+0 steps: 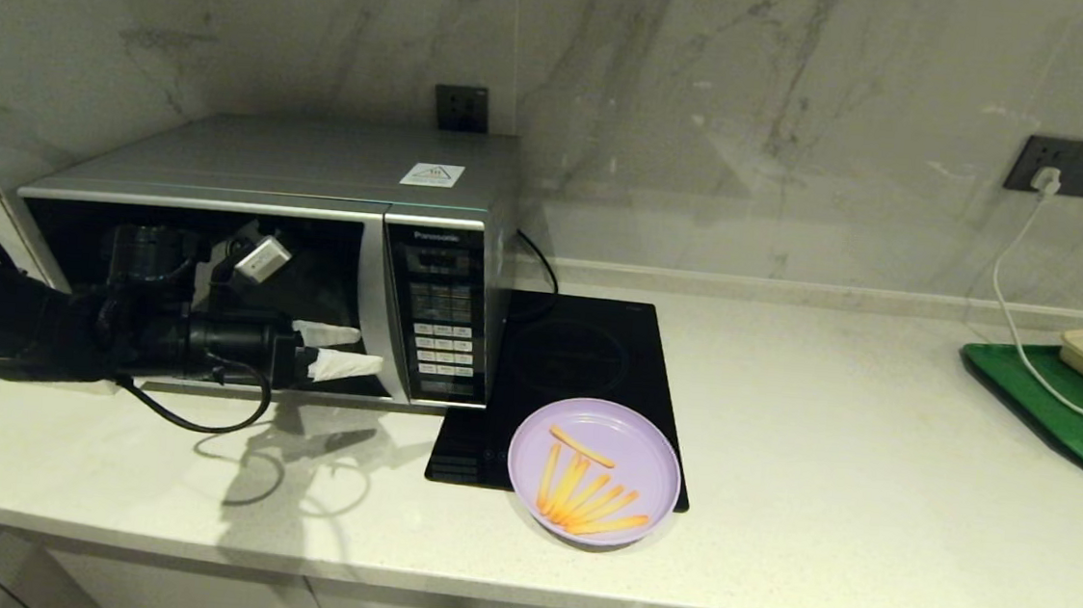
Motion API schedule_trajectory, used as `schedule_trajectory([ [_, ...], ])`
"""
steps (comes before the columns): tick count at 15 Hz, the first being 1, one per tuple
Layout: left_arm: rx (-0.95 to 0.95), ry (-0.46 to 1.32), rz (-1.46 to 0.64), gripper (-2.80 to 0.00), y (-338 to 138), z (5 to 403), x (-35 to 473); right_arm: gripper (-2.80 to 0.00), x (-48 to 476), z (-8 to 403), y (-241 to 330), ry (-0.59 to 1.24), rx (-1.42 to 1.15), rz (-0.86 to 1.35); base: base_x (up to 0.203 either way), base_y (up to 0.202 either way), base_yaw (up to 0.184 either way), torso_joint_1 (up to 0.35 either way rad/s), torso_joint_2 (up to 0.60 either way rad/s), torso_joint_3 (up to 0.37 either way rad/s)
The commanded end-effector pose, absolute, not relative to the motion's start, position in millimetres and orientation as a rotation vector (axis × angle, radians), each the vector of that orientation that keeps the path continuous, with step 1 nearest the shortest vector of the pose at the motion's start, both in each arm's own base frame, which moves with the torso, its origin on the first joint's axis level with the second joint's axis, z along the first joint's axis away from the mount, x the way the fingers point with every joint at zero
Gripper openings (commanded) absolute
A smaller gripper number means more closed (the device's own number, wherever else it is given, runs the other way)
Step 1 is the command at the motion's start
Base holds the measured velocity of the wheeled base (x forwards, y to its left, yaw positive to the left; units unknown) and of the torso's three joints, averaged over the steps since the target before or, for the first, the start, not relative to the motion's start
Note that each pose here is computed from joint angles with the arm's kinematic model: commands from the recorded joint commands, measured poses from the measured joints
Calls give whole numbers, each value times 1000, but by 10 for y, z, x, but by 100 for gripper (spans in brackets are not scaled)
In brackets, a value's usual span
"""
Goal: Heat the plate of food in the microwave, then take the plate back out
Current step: Open the microwave oven
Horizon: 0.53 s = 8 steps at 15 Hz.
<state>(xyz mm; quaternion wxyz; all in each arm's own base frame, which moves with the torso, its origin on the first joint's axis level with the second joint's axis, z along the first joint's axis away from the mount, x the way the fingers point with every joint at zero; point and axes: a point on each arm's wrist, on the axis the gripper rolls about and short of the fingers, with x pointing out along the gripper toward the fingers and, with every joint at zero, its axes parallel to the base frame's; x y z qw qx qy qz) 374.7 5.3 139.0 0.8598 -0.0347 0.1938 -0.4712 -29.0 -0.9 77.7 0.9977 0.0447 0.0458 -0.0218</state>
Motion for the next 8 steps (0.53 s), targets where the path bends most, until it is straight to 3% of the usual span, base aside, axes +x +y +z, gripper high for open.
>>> schedule_trajectory([
  [1, -61, 400, -984, 0, 37, 1403, 3792, -280, -289, 776, -10, 93, 90, -44, 0, 0, 0, 0, 0, 0],
  [8, -62, 412, -1006, 0, -108, 1444, 3794, -280, -289, 776, -10, 93, 90, -44, 0, 0, 0, 0, 0, 0],
])
